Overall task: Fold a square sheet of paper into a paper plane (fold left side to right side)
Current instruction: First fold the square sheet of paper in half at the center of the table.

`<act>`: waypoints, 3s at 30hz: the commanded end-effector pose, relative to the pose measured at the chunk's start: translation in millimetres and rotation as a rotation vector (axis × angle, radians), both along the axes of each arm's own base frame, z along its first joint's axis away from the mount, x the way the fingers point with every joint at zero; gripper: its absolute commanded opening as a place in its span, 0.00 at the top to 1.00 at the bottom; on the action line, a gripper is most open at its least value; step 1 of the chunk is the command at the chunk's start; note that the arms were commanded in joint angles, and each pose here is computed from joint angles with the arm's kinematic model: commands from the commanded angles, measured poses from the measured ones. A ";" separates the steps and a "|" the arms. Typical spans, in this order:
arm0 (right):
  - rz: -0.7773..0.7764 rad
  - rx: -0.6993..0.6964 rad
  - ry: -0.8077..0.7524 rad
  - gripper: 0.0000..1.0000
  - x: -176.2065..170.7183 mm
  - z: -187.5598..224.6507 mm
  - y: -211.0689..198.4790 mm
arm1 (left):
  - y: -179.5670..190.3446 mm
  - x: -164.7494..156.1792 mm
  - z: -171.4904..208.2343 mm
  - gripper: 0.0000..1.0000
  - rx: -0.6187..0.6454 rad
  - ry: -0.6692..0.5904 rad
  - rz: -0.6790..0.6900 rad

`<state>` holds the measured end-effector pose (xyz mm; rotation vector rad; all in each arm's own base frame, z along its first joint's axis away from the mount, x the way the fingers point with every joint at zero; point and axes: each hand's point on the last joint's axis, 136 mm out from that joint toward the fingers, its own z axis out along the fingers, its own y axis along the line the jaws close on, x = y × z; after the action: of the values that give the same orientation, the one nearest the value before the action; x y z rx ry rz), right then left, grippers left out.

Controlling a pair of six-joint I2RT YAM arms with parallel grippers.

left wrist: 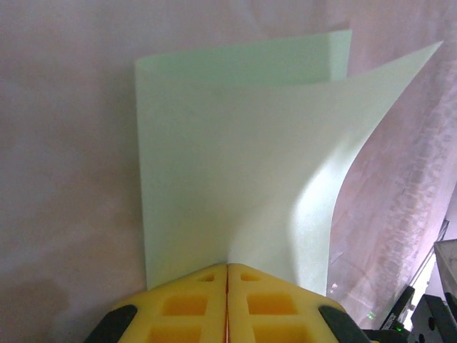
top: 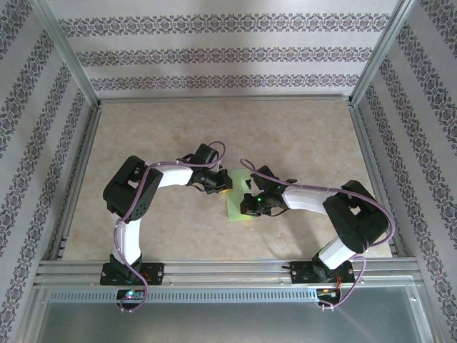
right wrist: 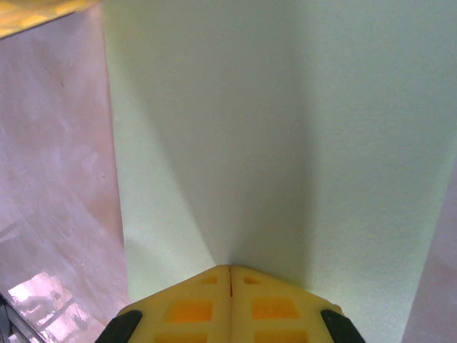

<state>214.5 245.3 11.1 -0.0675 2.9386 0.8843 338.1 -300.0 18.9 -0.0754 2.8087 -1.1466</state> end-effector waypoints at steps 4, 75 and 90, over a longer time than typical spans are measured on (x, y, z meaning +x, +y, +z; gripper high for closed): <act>-0.006 -0.264 0.170 1.00 -46.8 -48.9 -54.5 | 42.8 58.9 -14.0 0.91 0.099 -0.119 0.149; -0.014 -0.237 0.159 1.00 -41.8 -42.6 -46.5 | 53.1 95.4 -1.8 0.91 0.124 -0.217 0.173; -0.043 -0.173 0.102 1.00 -25.1 -29.7 -25.4 | 27.3 3.3 49.0 0.91 0.059 -0.184 0.101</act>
<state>216.5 247.9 12.3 -0.0348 2.9356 0.8694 372.9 -263.8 75.6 -0.0904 2.5580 -0.9855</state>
